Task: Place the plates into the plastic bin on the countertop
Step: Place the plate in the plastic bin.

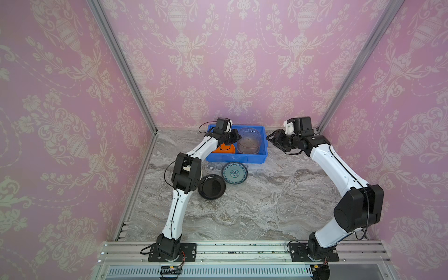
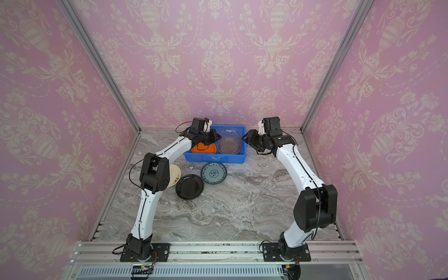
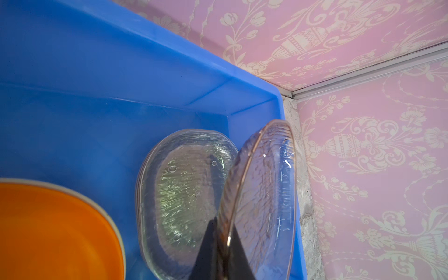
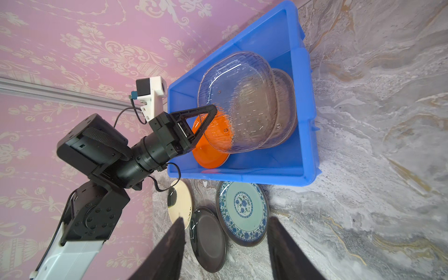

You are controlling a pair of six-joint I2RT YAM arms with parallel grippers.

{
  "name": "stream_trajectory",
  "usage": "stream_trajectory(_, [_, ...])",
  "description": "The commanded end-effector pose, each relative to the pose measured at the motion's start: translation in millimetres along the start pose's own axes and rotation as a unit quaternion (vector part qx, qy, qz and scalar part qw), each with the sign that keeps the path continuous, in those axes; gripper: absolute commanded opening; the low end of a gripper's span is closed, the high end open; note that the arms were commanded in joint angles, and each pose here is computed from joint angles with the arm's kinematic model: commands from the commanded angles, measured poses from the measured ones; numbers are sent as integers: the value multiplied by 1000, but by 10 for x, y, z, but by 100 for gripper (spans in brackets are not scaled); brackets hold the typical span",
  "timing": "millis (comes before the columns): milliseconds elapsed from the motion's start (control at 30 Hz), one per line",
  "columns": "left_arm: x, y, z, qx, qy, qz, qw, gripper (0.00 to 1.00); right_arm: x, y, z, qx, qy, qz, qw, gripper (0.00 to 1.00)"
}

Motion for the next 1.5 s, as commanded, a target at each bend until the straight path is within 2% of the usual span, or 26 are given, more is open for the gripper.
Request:
stream_trajectory(0, [61,-47,-4,11,4,11,1000,0,-28,-32,-22,12,0,4,1000,57])
stream_trajectory(767, [402,262,-31,20,28,62,997,0,68,-96,-85,32,4,12,999,56])
stream_trajectory(800, [402,259,-32,23,28,64,997,3,71,-98,-86,33,4,11,999,56])
stream_trajectory(933, [369,238,-23,31,23,73,997,26,75,-97,-84,32,5,12,999,56])
stream_trajectory(1033, [330,196,-15,42,19,76,996,35,80,-89,-78,31,3,13,999,56])
stream_trajectory(1233, [247,69,37,60,9,74,995,41,117,-71,-95,29,7,20,999,56])
stream_trajectory(1300, [214,24,50,68,6,79,995,50,118,-66,-102,29,7,22,999,56])
stream_trajectory(1400, [146,-58,81,79,-3,82,994,51,117,-53,-114,26,7,22,999,56])
stream_trajectory(1467, [103,-103,86,87,-9,86,992,66,133,-50,-134,23,9,23,999,56])
Point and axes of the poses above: each gripper's point midway between its finger pads, its own x axis out along the fingers, its own y axis along the line the jaws close on, z = x × y, the point moved 10 cm from there along -x, back along the fingers, and after that the axes turned 12 degrees about -x, right-handed, at the moved point
